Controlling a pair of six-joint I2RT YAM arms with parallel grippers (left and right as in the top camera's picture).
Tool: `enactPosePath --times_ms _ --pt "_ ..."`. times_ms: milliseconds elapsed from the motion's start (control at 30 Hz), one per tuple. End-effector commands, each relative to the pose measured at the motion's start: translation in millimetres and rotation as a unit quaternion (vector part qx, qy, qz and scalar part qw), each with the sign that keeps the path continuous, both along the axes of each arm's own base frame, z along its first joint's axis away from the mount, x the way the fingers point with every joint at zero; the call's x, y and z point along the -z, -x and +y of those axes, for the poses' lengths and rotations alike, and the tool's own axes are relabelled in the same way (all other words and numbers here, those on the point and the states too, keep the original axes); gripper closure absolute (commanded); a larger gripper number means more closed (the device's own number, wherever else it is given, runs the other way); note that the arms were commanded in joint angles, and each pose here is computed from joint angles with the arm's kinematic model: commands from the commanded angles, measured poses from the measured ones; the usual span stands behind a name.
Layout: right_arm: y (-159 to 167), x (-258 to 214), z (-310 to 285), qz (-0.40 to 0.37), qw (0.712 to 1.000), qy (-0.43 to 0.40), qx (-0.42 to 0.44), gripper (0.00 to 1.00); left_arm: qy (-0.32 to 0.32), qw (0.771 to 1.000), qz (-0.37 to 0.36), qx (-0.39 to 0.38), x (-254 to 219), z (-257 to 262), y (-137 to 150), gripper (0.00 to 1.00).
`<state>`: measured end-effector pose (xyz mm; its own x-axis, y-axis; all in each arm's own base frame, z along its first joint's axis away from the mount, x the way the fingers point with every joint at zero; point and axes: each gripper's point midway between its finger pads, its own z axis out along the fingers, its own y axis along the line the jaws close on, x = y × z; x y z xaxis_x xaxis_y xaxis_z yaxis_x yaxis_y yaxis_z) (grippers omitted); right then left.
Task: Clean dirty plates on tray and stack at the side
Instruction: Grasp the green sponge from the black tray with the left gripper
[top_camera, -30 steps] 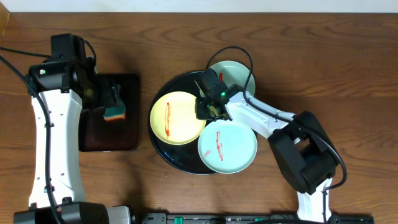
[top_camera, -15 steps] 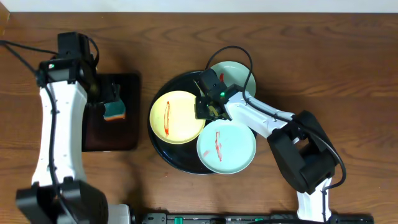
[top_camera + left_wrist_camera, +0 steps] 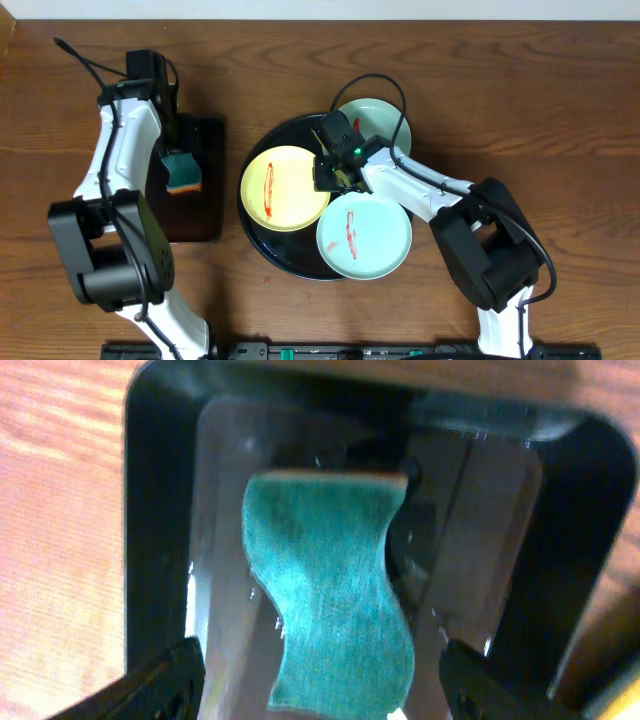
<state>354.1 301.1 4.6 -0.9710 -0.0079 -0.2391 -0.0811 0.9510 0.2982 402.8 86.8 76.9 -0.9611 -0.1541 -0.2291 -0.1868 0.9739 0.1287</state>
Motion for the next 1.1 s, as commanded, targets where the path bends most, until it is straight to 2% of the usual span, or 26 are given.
enactPosePath --times_ms 0,200,400,600,733,933,1067 --pt "4 22 -4 0.007 0.999 0.031 0.004 0.99 0.016 1.000 0.020 0.014 20 -3 1 0.24" --pt "4 22 -4 0.006 0.999 0.033 0.005 0.99 0.029 0.997 0.069 0.014 54 -6 10 0.25" --pt "4 23 -5 0.007 0.999 0.035 0.004 0.99 0.034 0.996 0.086 0.001 66 -5 16 0.34" --pt "4 23 -5 0.007 0.999 0.035 0.004 0.99 0.036 0.996 0.083 -0.020 66 2 17 0.62" --pt "4 23 -5 0.007 0.999 0.036 0.004 0.99 0.036 0.996 0.083 -0.024 66 5 17 0.92" --pt "5 23 -6 0.008 0.999 0.036 0.003 0.99 0.035 0.996 0.074 -0.026 56 7 16 0.92" --pt "5 23 -5 0.007 0.999 0.037 -0.002 0.99 0.035 0.998 0.050 -0.035 21 7 9 0.93"
